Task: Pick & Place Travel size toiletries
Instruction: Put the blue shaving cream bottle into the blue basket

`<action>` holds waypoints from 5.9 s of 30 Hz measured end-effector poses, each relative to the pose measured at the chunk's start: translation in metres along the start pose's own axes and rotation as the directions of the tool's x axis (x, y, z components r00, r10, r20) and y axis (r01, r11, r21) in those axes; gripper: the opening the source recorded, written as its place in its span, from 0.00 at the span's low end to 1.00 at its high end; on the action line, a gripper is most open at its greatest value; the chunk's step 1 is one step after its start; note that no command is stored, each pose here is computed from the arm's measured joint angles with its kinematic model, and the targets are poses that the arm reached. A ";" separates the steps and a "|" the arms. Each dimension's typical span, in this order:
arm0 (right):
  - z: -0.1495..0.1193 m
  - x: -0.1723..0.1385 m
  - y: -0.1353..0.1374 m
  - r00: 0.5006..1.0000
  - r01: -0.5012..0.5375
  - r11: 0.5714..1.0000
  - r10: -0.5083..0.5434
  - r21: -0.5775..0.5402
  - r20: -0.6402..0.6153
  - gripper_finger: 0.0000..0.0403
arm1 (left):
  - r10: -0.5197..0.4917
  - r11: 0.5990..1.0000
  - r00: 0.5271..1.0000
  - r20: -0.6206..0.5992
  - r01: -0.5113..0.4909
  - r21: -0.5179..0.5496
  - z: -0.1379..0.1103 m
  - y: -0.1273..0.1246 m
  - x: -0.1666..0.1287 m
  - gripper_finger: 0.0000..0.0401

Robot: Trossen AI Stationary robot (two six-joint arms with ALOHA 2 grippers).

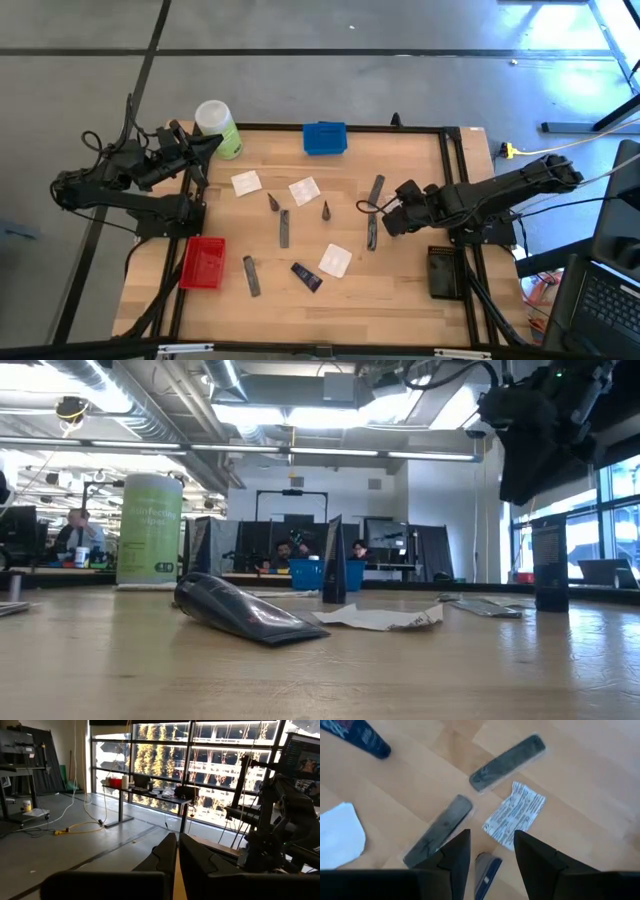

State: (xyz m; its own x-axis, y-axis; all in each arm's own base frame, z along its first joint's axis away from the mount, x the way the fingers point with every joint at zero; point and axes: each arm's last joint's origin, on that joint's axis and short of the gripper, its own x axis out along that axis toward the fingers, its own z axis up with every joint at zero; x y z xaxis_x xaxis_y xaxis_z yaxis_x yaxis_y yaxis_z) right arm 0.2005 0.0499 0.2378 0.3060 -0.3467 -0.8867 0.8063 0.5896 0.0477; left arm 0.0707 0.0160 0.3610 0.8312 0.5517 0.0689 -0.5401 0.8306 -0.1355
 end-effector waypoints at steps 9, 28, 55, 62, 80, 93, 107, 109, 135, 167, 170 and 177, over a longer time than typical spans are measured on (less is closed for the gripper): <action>-0.017 0.004 0.010 0.999 0.033 0.999 -0.033 0.000 -0.028 0.41 | 0.000 1.000 1.000 0.001 0.000 0.000 0.000 0.000 0.000 0.04; -0.028 0.006 0.012 0.995 0.092 0.996 -0.091 0.005 -0.029 0.28 | 0.000 1.000 1.000 0.001 0.000 -0.001 0.000 0.000 0.000 0.04; -0.038 0.020 0.005 0.991 0.108 0.994 -0.108 -0.004 -0.078 0.02 | 0.000 1.000 1.000 0.000 0.000 -0.001 0.000 0.000 0.000 0.04; -0.038 0.020 0.005 0.991 0.102 0.995 -0.102 -0.011 -0.088 0.01 | 0.000 1.000 1.000 0.001 0.000 -0.001 0.000 0.000 0.000 0.04; -0.010 -0.001 0.020 0.999 0.029 0.996 -0.028 -0.079 0.018 0.01 | 0.000 1.000 1.000 0.000 0.000 0.000 0.000 0.000 0.000 0.04; 0.062 -0.007 0.026 0.982 -0.051 0.987 0.076 -0.150 0.172 0.01 | 0.000 1.000 1.000 0.001 0.000 -0.001 0.000 0.000 0.000 0.04; 0.142 0.006 0.003 0.898 -0.142 0.970 0.210 -0.197 0.387 0.01 | 0.000 1.000 1.000 0.000 0.000 0.000 0.000 0.000 0.000 0.04; 0.152 0.007 -0.003 0.880 -0.130 0.973 0.202 -0.191 0.429 0.01 | 0.000 1.000 1.000 0.000 0.000 0.000 0.000 0.000 0.000 0.04; 0.277 0.083 -0.073 0.834 -0.245 0.953 0.302 -0.180 0.461 0.01 | 0.000 1.000 1.000 0.001 0.000 -0.001 0.000 0.000 0.000 0.04; 0.290 0.173 -0.074 0.987 -0.058 0.992 0.075 -0.116 0.142 0.01 | 0.000 1.000 1.000 0.001 0.000 -0.001 0.000 0.000 0.000 0.04; 0.287 0.174 -0.075 0.991 -0.037 0.993 0.051 -0.112 0.122 0.01 | 0.000 1.000 1.000 0.000 0.000 -0.001 0.000 0.000 0.000 0.04; 0.287 0.173 -0.075 0.992 -0.025 0.994 0.038 -0.111 0.117 0.01 | 0.000 1.000 1.000 0.000 0.000 0.000 0.000 0.000 0.000 0.04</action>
State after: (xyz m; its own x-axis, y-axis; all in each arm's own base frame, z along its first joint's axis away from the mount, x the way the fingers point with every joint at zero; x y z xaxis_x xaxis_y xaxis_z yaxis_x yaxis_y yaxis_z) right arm 0.3378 -0.2638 0.2123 0.3931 -0.4073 -0.8244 0.7375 0.6751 0.0182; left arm 0.0706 0.0160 0.3611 0.8313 0.5514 0.0694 -0.5397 0.8308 -0.1358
